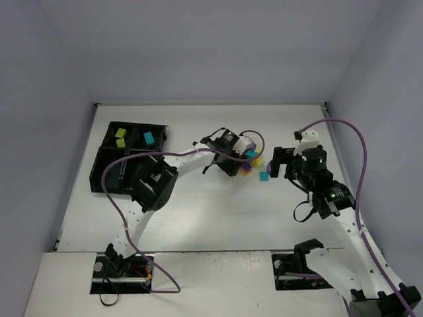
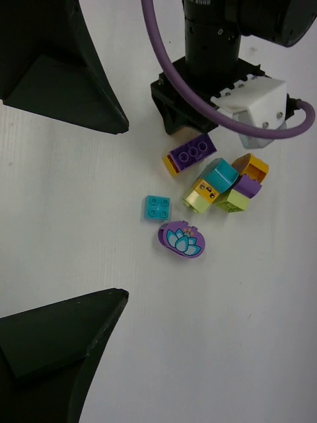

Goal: Sort the legos into containers by color

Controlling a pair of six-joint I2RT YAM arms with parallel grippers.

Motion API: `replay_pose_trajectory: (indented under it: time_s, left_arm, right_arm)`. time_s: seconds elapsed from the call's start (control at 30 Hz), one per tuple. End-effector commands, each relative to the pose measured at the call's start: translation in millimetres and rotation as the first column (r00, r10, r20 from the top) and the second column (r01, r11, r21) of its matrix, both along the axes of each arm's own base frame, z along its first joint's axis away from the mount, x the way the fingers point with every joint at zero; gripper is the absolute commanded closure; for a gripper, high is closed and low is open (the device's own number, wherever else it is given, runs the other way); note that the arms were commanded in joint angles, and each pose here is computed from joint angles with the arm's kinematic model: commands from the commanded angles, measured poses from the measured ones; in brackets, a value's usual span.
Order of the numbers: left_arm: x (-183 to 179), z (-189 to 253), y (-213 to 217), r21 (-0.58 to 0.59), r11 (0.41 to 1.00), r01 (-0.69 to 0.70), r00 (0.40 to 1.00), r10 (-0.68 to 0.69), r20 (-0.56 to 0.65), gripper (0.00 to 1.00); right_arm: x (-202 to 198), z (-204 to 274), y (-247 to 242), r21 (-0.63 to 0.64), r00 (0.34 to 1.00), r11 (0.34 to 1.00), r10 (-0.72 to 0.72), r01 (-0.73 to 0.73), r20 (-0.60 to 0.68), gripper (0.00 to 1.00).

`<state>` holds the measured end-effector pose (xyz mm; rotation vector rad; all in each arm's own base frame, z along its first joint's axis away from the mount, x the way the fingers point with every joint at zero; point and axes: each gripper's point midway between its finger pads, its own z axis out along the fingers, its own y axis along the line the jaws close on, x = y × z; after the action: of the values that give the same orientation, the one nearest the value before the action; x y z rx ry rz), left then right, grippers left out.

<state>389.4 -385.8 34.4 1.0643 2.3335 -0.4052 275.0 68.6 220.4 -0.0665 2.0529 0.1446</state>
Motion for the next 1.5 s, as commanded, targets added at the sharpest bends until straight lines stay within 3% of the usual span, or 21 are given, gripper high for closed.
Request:
replay_pose_trajectory:
  time_s: [0.0,0.17,0.3,0.47,0.57,0.7,0.9,1.03,1.13,1.27,1.47]
  left_arm:
    - [-1.9,31.6,25.8,-0.035,0.997,-0.069,0.998,0.068,-0.01,0.75]
    - [9.4,100.7,75.7,-0.111,0.966,-0.235,0.969,0.242,0.059,0.76]
    - [28.7,159.5,159.2,-0.182,0.863,-0.472,0.851,0.5,0.161,0.76]
    - [37.6,185.4,289.2,-0.224,0.628,-0.745,0.599,0.778,0.189,0.75]
    - [27.4,183.1,362.5,-0.222,0.444,-0.868,0.415,0.894,0.168,0.75]
    - [13.1,167.5,432.5,-0.219,0.214,-0.952,0.195,0.975,0.104,0.74]
    - [3.2,124.4,481.9,-0.14,-0.007,-0.99,-0.008,1.0,0.003,0.65]
    - [0.9,99.6,491.0,-0.079,-0.067,-0.995,-0.065,0.998,-0.026,0.64]
    - [1.5,86.8,486.4,-0.054,-0.07,-0.996,-0.067,0.996,-0.059,0.59]
    - [-1.0,76.1,483.7,-0.025,-0.076,-0.997,-0.074,0.994,-0.075,0.43]
    - [1.9,88.5,474.8,-0.056,-0.055,-0.997,-0.049,0.994,-0.096,0.34]
  right_arm:
    - [7.1,14.0,0.5,0.008,0.999,1.0,-0.014,0.014,0.046,0.0]
    - [11.2,14.5,2.4,0.007,0.999,1.0,-0.012,0.012,0.036,0.0]
    - [14.3,16.8,6.2,0.017,0.999,1.0,-0.002,0.001,0.034,0.0]
    - [20.1,15.1,12.3,0.024,1.0,1.0,0.019,-0.019,0.02,0.0]
    - [22.9,12.5,14.2,0.022,1.0,0.999,0.026,-0.026,0.014,0.0]
    - [25.9,13.5,18.4,0.032,0.999,0.999,0.04,-0.04,0.019,0.0]
    - [24.6,10.7,18.5,0.034,0.999,0.999,0.041,-0.041,0.019,0.0]
    - [21.0,13.2,14.7,0.031,0.999,0.999,0.029,-0.03,0.036,0.0]
    - [18.6,14.1,11.5,0.029,0.999,0.999,0.018,-0.019,0.044,0.0]
    - [17.6,11.9,10.3,0.026,0.999,1.0,0.014,-0.015,0.042,0.0]
    - [19.0,7.7,10.2,0.02,1.0,1.0,0.011,-0.012,0.028,0.0]
